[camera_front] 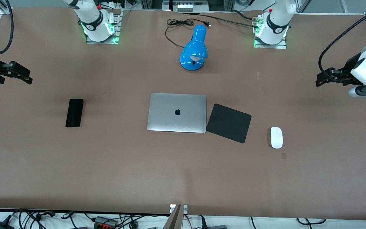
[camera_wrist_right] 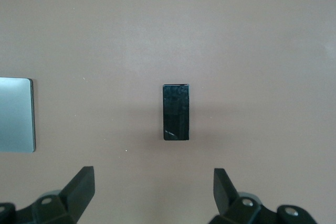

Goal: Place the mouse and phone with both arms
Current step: 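Move the right gripper toward the black phone while the left gripper nears the mouse, then lower the right gripper onto the phone while the left gripper lowers onto the mouse, then carry the phone beside the laptop while the left gripper carries the mouse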

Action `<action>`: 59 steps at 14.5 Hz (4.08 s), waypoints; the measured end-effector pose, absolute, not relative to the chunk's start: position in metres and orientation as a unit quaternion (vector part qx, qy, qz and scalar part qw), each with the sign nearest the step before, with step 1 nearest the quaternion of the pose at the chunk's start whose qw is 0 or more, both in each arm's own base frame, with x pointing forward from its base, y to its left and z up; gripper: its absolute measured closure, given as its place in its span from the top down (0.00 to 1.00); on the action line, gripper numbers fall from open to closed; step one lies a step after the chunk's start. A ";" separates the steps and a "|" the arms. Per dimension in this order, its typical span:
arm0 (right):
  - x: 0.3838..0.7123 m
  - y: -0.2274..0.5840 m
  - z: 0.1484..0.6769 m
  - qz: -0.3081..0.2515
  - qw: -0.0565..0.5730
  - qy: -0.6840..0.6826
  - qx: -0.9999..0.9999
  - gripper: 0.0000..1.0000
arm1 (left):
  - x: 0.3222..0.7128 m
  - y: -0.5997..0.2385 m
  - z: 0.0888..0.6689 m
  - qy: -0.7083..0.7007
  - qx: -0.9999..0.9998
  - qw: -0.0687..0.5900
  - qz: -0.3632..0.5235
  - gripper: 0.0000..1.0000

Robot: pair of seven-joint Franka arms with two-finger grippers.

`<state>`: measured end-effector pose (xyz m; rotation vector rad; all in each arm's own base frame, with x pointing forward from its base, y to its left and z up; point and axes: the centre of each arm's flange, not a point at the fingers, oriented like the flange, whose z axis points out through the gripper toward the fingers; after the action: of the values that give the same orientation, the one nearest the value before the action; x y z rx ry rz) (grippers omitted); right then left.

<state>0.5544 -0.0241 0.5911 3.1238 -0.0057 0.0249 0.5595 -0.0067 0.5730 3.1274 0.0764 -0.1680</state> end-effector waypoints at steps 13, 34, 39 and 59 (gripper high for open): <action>0.556 -0.021 0.580 -0.006 0.009 0.001 1.000 1.00 | 0.560 -0.002 0.571 0.029 0.998 0.005 -0.056 1.00; 0.575 -0.054 0.246 -0.080 0.012 -0.022 0.996 1.00 | 0.699 -0.036 0.248 -0.018 0.996 -0.011 -0.090 1.00; 0.572 -0.054 0.191 -0.093 0.015 -0.036 0.995 1.00 | 0.692 -0.034 0.212 -0.064 0.996 -0.005 -0.069 1.00; 0.565 -0.061 0.161 -0.114 0.014 -0.043 0.992 1.00 | 0.675 -0.041 0.175 -0.077 0.994 -0.003 -0.082 1.00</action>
<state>0.5647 -0.0615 0.1610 3.0898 -0.1327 -0.3554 0.6748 -0.0409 0.1753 3.1268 -0.2422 -0.2576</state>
